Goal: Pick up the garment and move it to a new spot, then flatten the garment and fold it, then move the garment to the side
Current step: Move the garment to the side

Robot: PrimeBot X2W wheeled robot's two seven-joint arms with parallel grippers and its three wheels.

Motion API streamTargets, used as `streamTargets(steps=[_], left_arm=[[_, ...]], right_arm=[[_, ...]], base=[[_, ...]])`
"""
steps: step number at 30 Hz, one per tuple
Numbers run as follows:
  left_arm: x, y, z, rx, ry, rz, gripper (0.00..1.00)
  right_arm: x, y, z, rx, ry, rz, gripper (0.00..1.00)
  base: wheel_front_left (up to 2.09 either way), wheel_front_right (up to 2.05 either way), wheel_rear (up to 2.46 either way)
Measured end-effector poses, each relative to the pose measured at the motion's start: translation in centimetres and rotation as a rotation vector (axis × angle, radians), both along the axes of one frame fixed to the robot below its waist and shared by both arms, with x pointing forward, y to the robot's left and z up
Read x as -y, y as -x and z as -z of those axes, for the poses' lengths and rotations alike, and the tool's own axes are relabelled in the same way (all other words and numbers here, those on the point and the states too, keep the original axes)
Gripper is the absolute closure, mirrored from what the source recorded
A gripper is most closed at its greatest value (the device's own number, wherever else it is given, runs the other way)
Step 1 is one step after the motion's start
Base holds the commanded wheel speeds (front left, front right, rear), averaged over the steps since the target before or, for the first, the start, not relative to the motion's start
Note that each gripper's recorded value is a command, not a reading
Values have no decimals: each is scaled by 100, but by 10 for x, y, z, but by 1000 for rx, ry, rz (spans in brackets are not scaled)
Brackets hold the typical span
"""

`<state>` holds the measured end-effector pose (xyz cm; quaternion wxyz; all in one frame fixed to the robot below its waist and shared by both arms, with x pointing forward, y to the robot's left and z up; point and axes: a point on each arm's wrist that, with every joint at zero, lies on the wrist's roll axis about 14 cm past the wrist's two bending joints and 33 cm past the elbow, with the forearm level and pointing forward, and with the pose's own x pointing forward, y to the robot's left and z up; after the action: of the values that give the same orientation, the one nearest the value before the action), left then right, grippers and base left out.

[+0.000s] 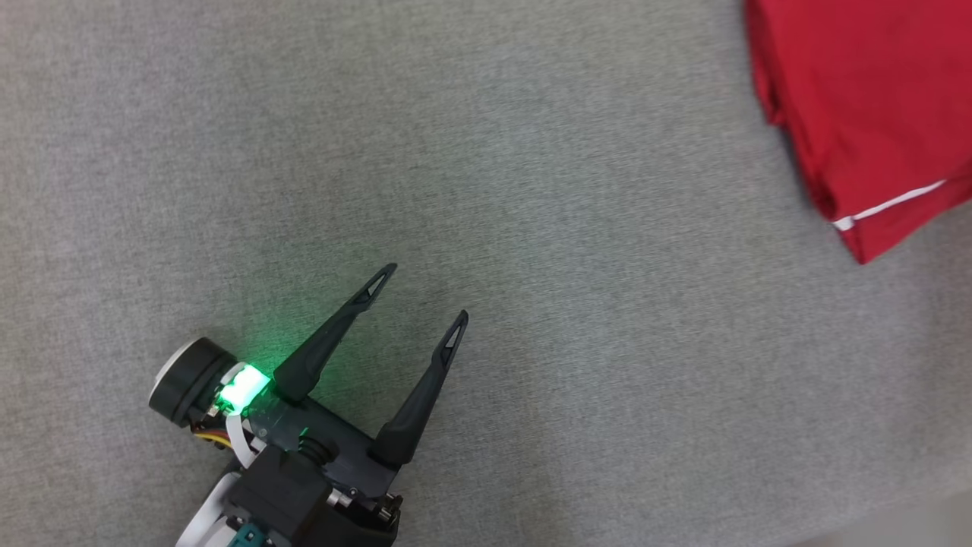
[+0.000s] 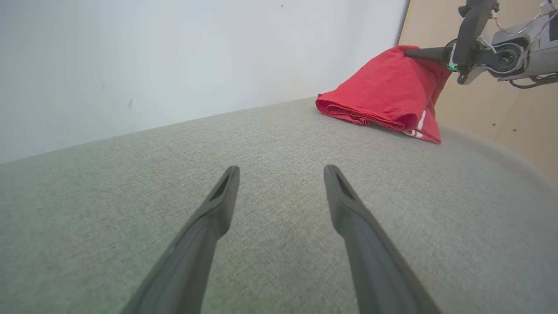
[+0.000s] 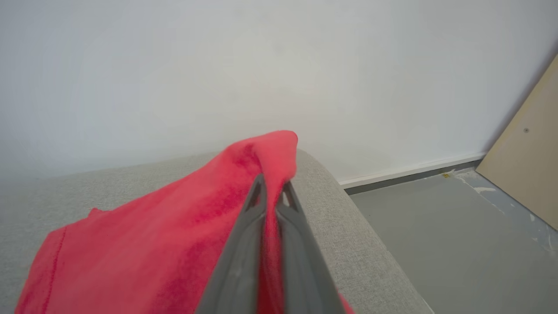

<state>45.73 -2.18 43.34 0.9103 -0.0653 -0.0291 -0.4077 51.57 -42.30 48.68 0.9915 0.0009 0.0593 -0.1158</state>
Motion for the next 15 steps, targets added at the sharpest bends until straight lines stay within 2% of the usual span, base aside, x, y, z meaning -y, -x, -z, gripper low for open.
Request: streamTargets(steps=[7, 13, 15], left_arm=[[-5, -3, 6, -8, -1, -11, 0], [-9, -4, 8, -16, -4, -23, 0], [-9, -5, 8, -17, -4, -28, 0]], right_arm=[[23, 1, 18, -56, 40, 63, 100], [40, -4, 13, -50, 86, 111, 100], [46, -4, 14, -57, 100, 132, 67]], base=[[0, 0, 0], [0, 0, 0], [0, 0, 0]])
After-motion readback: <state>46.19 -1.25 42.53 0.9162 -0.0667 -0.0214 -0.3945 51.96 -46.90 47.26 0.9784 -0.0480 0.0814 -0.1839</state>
